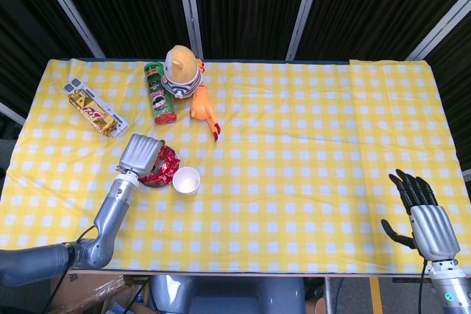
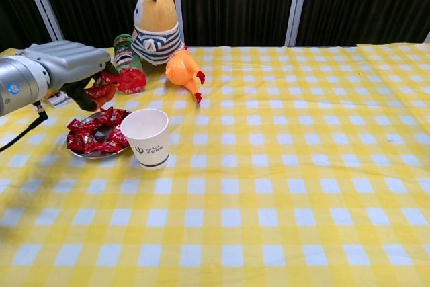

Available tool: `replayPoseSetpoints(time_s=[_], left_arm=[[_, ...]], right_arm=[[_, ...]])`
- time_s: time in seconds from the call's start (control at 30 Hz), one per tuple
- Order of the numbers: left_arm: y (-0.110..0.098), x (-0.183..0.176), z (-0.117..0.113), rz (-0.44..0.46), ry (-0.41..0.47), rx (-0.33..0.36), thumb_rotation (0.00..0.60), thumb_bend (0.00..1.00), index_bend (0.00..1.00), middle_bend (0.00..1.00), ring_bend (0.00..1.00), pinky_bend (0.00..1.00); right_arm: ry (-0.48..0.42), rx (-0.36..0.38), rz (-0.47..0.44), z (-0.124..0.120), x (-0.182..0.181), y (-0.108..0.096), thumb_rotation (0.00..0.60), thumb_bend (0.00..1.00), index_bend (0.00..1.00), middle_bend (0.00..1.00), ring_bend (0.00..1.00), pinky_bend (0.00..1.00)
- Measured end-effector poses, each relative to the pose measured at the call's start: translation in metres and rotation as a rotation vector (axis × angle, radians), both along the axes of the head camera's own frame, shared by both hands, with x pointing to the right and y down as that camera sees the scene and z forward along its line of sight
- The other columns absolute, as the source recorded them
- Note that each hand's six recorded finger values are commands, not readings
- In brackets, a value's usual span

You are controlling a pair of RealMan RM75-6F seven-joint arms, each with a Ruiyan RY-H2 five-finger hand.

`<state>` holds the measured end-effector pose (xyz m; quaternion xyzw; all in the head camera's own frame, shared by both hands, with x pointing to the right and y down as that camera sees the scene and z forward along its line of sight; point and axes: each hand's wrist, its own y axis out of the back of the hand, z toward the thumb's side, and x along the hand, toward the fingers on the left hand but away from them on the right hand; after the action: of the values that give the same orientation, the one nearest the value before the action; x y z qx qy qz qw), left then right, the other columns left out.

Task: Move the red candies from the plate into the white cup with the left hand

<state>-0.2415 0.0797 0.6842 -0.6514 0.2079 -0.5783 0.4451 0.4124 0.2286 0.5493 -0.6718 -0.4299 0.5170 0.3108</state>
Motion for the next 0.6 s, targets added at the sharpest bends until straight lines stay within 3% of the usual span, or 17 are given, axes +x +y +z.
replayPoseSetpoints(time_s=[0.33, 0.6], left_arm=[[0.012, 0.033, -0.043, 0.076, 0.112, -0.002, 0.600, 0.54, 0.58, 0.69, 0.74, 0.84], [0.038, 0.058, -0.043, 0.158, 0.122, -0.042, 0.600, 0.53, 0.55, 0.66, 0.74, 0.84]], right_arm=[[0.000, 0.006, 0.003, -0.001, 0.000, 0.000, 0.600, 0.39, 0.00, 0.00, 0.00, 0.00], [-0.003, 0.010, 0.005, -0.002, 0.001, -0.001, 0.600, 0.39, 0.00, 0.00, 0.00, 0.00]])
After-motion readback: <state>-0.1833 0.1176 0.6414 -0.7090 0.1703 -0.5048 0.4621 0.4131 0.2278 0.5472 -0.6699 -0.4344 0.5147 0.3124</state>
